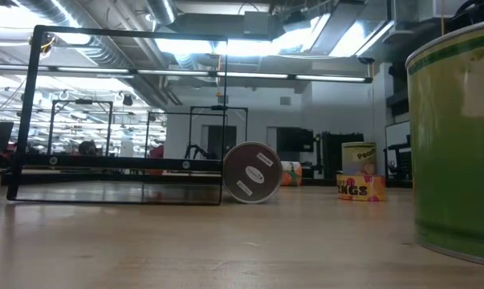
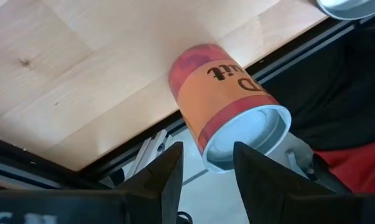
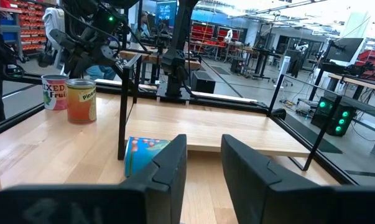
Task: Pick and place cans onto a shelf
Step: Put the canned mix fruits on the shelf
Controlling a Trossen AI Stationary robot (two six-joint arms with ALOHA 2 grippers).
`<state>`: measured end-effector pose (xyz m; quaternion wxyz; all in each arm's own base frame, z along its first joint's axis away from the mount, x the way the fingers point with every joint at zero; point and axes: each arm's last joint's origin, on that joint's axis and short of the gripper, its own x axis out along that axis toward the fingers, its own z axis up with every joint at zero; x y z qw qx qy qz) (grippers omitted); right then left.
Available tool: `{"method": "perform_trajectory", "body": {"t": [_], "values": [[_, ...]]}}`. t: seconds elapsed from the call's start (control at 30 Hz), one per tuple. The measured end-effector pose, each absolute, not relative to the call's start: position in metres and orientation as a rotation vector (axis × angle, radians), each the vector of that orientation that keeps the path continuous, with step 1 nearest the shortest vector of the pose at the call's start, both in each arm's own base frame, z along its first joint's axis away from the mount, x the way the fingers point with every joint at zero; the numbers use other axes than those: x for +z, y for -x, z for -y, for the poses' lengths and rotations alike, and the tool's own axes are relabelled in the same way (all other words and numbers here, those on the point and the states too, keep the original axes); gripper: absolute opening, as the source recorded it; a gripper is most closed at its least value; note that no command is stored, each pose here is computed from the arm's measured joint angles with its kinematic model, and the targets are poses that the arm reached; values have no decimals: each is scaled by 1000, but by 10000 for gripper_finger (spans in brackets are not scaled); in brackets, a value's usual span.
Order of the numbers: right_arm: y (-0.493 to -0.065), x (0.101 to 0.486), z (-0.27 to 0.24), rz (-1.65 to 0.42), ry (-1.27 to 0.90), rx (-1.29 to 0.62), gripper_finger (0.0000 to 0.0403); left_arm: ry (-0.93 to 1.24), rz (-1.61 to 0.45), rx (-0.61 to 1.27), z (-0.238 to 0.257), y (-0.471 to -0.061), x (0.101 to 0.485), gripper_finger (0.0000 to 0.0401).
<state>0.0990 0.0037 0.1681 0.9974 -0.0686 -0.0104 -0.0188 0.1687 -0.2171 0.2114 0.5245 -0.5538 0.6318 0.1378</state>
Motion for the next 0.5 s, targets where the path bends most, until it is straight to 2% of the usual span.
{"method": "perform_trajectory", "body": {"t": [0.5], "values": [[-99,168,-4,20,137,-37,105,1303,-1531,359,222,-171,201,134]]}}
